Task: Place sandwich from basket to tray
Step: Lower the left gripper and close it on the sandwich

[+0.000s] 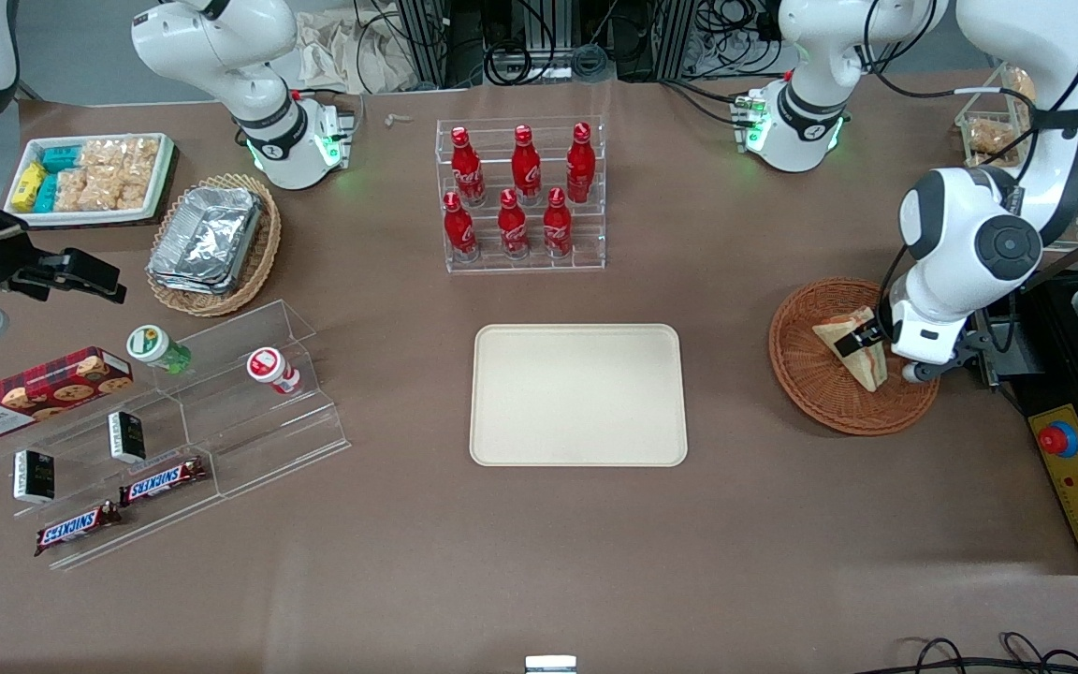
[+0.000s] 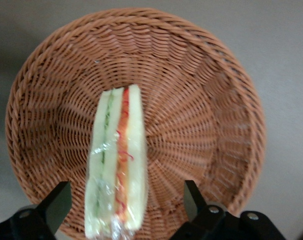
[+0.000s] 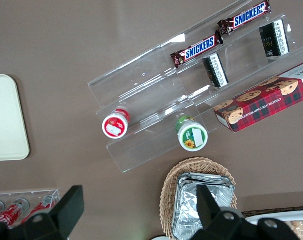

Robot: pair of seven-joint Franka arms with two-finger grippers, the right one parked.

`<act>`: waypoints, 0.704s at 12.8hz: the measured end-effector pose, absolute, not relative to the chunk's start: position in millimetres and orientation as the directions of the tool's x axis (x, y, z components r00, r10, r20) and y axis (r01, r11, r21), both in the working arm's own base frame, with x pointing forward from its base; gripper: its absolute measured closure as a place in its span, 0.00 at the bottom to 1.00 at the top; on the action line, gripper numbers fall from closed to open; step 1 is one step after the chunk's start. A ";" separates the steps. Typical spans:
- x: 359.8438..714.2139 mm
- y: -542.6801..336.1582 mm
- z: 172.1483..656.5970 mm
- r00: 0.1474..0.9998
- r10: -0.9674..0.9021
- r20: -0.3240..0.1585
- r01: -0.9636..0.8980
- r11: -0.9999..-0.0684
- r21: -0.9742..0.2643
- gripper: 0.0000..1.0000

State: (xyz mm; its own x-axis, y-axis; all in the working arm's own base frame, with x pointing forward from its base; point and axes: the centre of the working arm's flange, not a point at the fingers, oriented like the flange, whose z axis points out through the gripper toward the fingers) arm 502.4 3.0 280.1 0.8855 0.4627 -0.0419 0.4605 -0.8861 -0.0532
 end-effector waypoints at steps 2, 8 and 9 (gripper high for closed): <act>493.4 7.6 259.7 0.882 0.470 -0.037 0.468 -0.883 -0.048 0.00; 486.5 21.3 219.9 0.868 0.493 -0.055 0.491 -0.870 -0.056 0.00; 486.4 21.3 216.5 0.868 0.493 -0.055 0.491 -0.870 -0.056 0.00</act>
